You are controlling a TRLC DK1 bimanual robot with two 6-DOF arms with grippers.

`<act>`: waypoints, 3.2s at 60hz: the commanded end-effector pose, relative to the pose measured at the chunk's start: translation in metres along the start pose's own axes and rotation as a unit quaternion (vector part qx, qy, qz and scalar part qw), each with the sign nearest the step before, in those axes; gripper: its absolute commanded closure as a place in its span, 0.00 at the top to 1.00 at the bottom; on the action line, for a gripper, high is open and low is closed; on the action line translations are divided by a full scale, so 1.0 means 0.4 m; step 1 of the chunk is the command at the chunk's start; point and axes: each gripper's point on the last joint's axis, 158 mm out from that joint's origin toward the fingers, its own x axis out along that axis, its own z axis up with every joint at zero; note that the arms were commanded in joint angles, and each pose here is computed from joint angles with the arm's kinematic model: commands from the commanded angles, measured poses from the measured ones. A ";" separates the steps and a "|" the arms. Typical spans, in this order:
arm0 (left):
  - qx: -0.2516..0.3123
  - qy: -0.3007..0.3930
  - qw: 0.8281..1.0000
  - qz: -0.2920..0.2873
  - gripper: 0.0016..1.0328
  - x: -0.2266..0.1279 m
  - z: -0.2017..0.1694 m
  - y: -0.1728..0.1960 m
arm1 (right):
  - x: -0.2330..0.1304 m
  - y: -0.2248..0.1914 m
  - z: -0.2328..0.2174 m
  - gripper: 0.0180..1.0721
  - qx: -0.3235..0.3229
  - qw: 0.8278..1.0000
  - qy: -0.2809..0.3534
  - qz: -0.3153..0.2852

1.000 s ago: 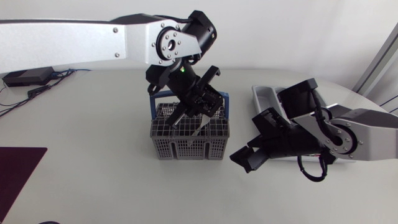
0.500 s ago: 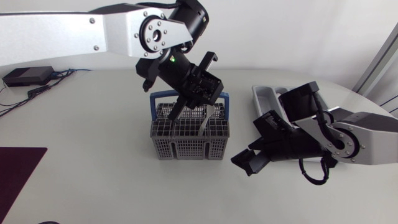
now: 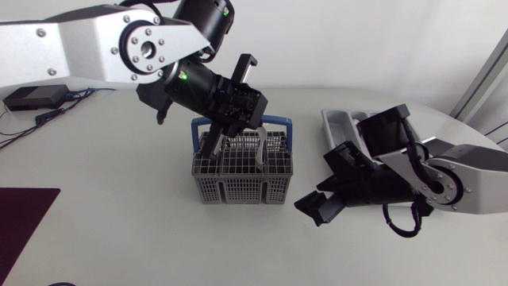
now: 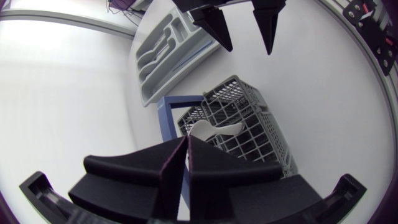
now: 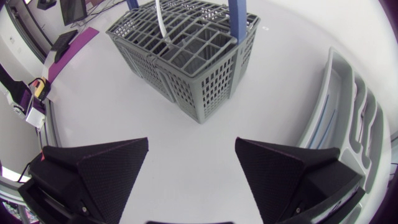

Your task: Unload the cutlery basket into the drawer organizer.

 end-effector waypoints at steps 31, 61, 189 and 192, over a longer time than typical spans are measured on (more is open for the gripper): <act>-0.112 -0.034 0.986 0.115 0.16 -0.113 0.010 0.043 | -0.078 0.052 0.084 0.95 -0.080 0.989 -0.122 -0.004; -0.278 -0.083 0.957 0.020 0.16 -0.150 0.132 -0.011 | -0.168 0.099 0.148 0.95 -0.098 0.978 -0.170 0.065; -0.392 -0.118 0.912 -0.028 0.75 -0.123 0.166 -0.015 | -0.139 0.220 0.153 0.06 -0.086 0.974 -0.113 0.178; -0.403 -0.122 0.907 -0.016 0.84 -0.134 0.161 0.003 | -0.140 0.216 0.134 0.06 -0.091 0.975 -0.103 0.176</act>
